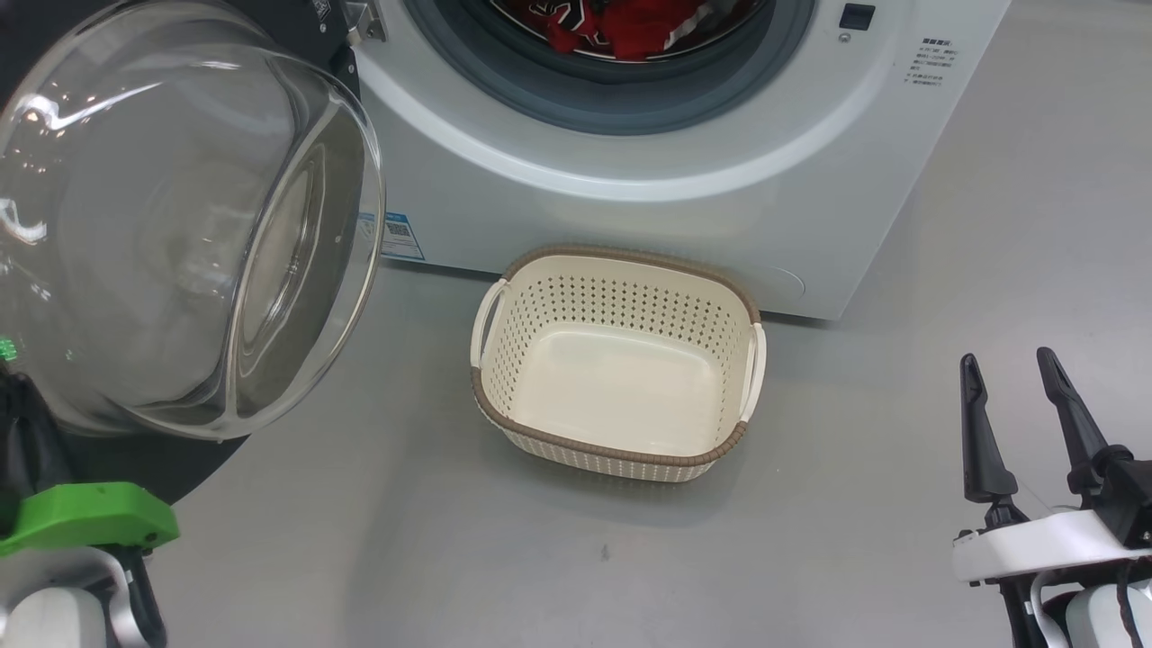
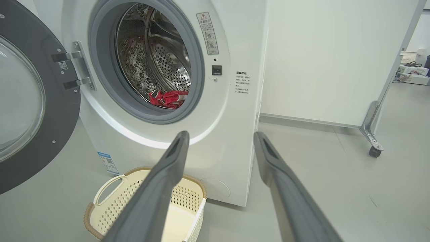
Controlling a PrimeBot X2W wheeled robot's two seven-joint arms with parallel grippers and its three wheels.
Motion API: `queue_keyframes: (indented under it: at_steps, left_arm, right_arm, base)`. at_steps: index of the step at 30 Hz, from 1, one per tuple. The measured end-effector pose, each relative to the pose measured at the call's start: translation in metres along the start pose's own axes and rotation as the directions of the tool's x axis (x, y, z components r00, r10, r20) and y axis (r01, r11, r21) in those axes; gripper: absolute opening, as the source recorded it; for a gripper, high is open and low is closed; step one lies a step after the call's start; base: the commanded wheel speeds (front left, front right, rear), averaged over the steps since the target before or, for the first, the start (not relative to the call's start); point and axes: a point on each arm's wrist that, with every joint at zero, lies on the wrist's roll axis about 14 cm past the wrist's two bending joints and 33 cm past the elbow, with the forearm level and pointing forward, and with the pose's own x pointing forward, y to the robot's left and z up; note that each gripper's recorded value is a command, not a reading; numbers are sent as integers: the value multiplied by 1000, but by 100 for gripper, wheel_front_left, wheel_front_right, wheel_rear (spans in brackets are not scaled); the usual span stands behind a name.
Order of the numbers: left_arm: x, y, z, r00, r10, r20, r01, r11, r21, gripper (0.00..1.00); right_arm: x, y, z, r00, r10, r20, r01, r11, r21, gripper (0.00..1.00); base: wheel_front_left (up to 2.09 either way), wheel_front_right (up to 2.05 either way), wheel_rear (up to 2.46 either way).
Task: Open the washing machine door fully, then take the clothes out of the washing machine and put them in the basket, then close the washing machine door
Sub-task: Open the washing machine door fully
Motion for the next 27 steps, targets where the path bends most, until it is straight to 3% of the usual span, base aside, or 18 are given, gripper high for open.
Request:
queue_keyframes:
  at_steps: [8,15,21,27]
  left_arm:
    - [-5,-23,17,996,-54,76,57,998,-34,0]
    - [-21,-54,27,979,-166,115,170,985,-28,0]
    - [-38,-94,28,943,-309,124,316,948,-36,0]
    - [-59,-134,17,889,-448,91,454,889,-57,0]
  right_arm:
    - [-1,2,5,1000,0,15,0,1000,4,100]
    - [-6,-1,11,999,-13,29,13,1000,3,100]
    - [-14,-2,14,999,-26,34,26,1000,6,100]
    - [-24,-3,16,999,-34,36,34,999,12,100]
  base:
    - [0,0,0]
    - [0,0,0]
    - [0,0,0]
    - [0,0,0]
